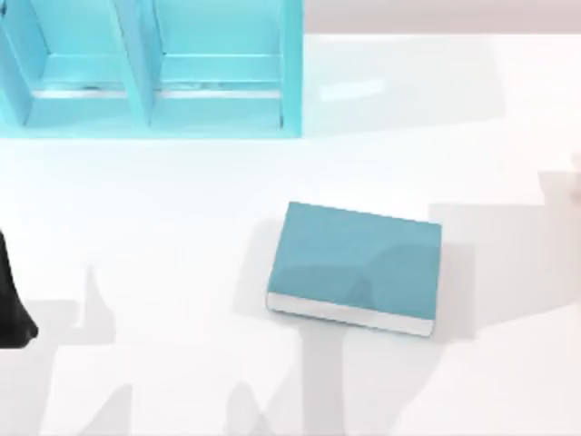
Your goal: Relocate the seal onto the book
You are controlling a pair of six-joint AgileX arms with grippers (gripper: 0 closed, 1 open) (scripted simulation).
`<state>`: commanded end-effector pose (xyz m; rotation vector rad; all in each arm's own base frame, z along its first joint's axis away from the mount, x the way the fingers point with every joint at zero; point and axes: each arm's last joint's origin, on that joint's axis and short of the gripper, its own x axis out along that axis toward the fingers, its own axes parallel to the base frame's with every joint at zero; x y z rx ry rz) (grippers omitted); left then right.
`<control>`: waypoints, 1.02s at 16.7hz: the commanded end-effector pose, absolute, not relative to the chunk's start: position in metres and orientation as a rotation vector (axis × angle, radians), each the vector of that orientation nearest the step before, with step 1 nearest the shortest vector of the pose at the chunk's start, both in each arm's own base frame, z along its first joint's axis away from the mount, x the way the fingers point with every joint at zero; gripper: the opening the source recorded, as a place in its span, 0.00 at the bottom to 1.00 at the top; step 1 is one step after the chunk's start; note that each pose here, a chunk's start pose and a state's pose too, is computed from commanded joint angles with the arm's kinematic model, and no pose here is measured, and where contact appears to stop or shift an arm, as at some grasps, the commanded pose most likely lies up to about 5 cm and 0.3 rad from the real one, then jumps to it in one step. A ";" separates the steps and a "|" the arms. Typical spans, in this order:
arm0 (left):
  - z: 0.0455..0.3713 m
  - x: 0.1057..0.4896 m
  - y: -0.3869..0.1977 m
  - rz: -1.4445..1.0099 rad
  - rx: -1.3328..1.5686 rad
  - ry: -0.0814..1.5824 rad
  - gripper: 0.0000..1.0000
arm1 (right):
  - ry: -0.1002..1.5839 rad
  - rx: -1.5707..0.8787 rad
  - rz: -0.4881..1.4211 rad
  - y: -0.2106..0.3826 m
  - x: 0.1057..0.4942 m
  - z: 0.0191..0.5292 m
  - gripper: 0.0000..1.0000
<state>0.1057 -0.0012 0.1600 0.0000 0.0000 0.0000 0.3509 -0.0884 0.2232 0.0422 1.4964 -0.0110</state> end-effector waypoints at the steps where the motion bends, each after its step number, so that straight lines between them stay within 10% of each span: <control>1: 0.160 0.106 -0.001 0.000 0.000 0.000 1.00 | 1.498 0.045 -0.008 -0.074 0.351 0.235 0.00; 17: 0.160 0.106 -0.001 0.000 0.000 0.000 1.00 | 1.581 0.008 -0.016 0.026 0.354 0.271 0.00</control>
